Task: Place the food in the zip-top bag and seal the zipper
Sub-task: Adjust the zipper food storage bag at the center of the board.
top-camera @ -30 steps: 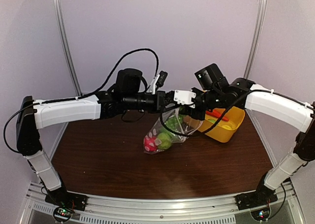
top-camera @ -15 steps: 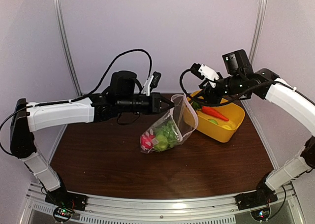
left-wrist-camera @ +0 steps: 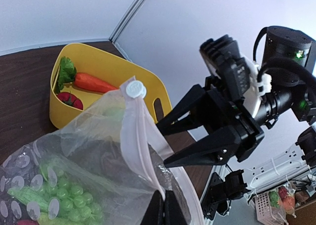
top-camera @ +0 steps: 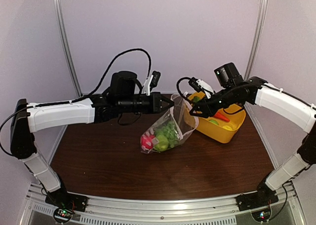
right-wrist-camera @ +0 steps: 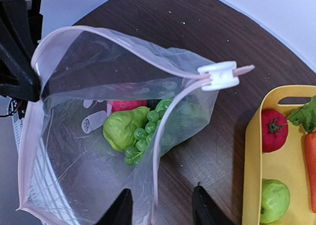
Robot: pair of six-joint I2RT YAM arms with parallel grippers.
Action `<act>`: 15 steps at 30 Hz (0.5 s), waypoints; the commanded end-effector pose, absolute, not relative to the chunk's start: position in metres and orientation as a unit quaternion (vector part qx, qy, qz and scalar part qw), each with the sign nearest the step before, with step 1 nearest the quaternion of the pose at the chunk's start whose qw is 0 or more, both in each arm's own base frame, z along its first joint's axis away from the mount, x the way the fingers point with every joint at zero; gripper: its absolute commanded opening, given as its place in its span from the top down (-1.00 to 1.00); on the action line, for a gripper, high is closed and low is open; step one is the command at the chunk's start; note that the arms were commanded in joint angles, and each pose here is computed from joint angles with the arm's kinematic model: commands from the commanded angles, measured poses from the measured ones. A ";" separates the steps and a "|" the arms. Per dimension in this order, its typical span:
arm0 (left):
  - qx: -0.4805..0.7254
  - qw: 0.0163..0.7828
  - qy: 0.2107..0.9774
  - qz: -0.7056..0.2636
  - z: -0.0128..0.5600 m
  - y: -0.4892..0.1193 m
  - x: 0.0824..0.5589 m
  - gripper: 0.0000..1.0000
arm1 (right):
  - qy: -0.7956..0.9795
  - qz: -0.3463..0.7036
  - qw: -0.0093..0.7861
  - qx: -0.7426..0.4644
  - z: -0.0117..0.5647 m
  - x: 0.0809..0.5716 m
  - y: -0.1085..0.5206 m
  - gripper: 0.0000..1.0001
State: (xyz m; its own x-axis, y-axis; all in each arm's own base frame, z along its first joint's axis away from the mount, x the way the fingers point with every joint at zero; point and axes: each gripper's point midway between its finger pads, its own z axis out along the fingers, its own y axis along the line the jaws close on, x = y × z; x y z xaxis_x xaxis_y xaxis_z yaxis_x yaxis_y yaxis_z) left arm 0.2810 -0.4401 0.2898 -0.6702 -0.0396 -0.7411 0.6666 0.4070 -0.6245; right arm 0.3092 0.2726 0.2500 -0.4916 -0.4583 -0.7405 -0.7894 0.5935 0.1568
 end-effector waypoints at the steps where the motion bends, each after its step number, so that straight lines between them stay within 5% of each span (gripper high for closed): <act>1: 0.209 0.377 0.745 -0.509 0.306 -0.442 0.285 1.00 | 0.836 0.281 0.294 -0.369 0.238 0.307 0.283 0.50; 4: 0.200 0.395 0.774 -0.453 0.306 -0.427 0.295 1.00 | 0.824 0.276 0.324 -0.375 0.269 0.320 0.289 1.00; 7: 0.150 0.482 0.795 -0.335 0.346 -0.373 0.316 1.00 | 0.780 0.295 0.397 -0.383 0.342 0.333 0.302 1.00; 10: 0.134 0.599 0.708 -0.348 0.432 -0.345 0.289 1.00 | 0.760 0.303 0.443 -0.367 0.377 0.346 0.307 1.00; 15: 0.169 0.537 0.780 -0.276 0.387 -0.363 0.308 1.00 | 0.766 0.320 0.407 -0.381 0.356 0.360 0.327 1.00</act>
